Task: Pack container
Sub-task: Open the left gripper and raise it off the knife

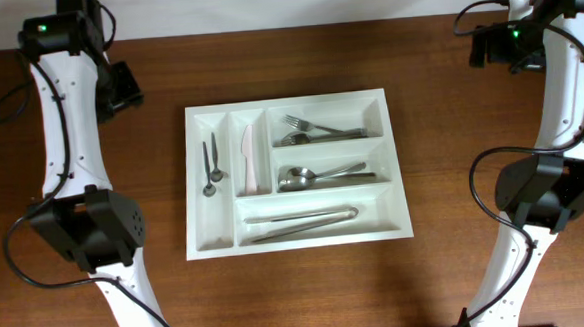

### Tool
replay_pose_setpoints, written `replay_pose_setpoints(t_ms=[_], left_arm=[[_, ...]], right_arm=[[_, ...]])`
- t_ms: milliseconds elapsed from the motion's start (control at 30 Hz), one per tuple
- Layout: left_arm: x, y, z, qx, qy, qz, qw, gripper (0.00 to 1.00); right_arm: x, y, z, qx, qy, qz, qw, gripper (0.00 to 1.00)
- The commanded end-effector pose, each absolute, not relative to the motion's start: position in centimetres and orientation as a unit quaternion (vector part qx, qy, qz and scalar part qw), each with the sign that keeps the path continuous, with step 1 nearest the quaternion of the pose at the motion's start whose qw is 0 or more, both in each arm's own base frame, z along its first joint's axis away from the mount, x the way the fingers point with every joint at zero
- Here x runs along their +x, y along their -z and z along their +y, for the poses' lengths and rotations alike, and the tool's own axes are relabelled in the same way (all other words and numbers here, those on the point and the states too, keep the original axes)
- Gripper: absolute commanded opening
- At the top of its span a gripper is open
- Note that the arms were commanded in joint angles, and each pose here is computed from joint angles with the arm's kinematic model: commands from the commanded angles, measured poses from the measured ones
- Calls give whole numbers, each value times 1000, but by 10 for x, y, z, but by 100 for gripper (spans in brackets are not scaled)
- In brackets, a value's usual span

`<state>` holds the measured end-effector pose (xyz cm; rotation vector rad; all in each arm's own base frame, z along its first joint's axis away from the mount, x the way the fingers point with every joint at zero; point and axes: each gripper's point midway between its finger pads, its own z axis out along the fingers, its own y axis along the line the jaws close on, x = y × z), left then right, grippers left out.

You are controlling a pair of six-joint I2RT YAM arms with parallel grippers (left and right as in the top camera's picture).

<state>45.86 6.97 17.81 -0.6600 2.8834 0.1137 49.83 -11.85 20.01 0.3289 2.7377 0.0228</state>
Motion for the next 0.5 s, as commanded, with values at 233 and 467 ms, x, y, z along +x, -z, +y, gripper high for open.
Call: replay_pose_setpoints(t_ms=[233, 467], left_arm=[[456, -186, 70, -219, -40, 970, 94, 99], [456, -186, 70, -219, -39, 970, 94, 99]], right_arm=[[498, -213, -118, 122, -10, 971, 206, 99], [498, -213, -118, 122, -10, 971, 206, 99]])
